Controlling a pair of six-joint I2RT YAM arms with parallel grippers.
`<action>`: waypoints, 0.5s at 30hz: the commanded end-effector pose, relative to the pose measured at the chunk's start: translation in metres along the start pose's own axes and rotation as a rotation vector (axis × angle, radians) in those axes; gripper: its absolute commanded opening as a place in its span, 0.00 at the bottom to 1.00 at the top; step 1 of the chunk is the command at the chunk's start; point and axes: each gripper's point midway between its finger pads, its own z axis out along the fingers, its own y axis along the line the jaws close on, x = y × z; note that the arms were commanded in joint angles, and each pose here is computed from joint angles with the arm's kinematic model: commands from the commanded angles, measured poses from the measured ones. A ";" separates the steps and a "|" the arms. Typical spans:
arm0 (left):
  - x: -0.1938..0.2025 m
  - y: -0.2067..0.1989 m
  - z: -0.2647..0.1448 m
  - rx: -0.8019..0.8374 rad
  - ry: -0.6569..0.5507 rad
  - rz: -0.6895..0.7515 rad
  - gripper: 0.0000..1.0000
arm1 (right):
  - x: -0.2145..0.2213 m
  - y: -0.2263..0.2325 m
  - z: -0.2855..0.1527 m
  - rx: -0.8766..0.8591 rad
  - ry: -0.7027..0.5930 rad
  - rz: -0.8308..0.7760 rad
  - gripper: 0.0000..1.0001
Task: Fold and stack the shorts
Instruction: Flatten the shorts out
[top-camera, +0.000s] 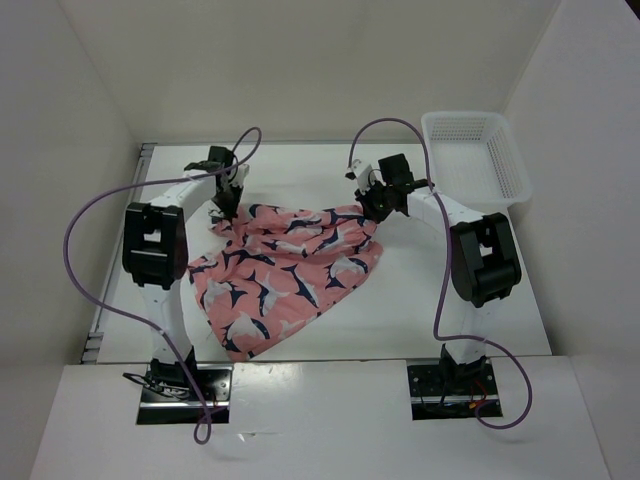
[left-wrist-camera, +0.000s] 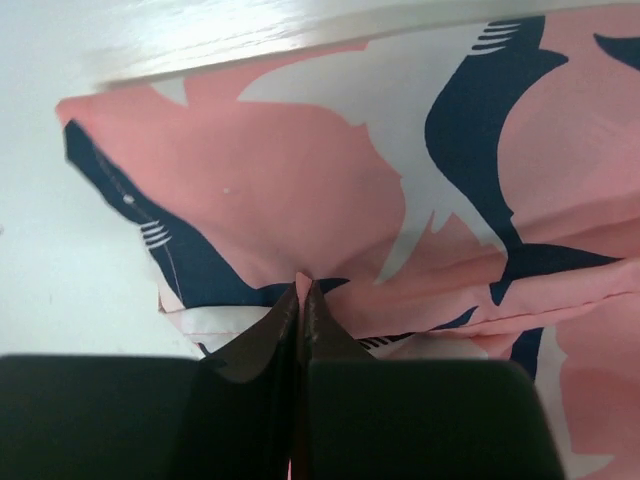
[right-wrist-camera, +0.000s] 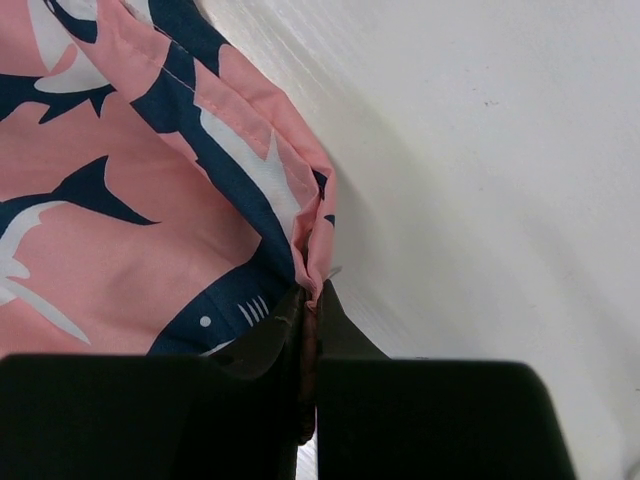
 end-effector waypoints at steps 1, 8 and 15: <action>-0.015 0.008 -0.039 -0.052 -0.080 0.003 0.05 | -0.022 -0.002 -0.004 0.004 -0.049 -0.035 0.00; 0.016 0.045 -0.094 -0.158 -0.141 -0.062 0.00 | -0.021 -0.001 -0.004 0.008 -0.057 -0.037 0.00; 0.148 0.019 -0.065 -0.072 0.151 -0.048 0.45 | -0.035 0.008 0.000 -0.003 -0.080 -0.066 0.00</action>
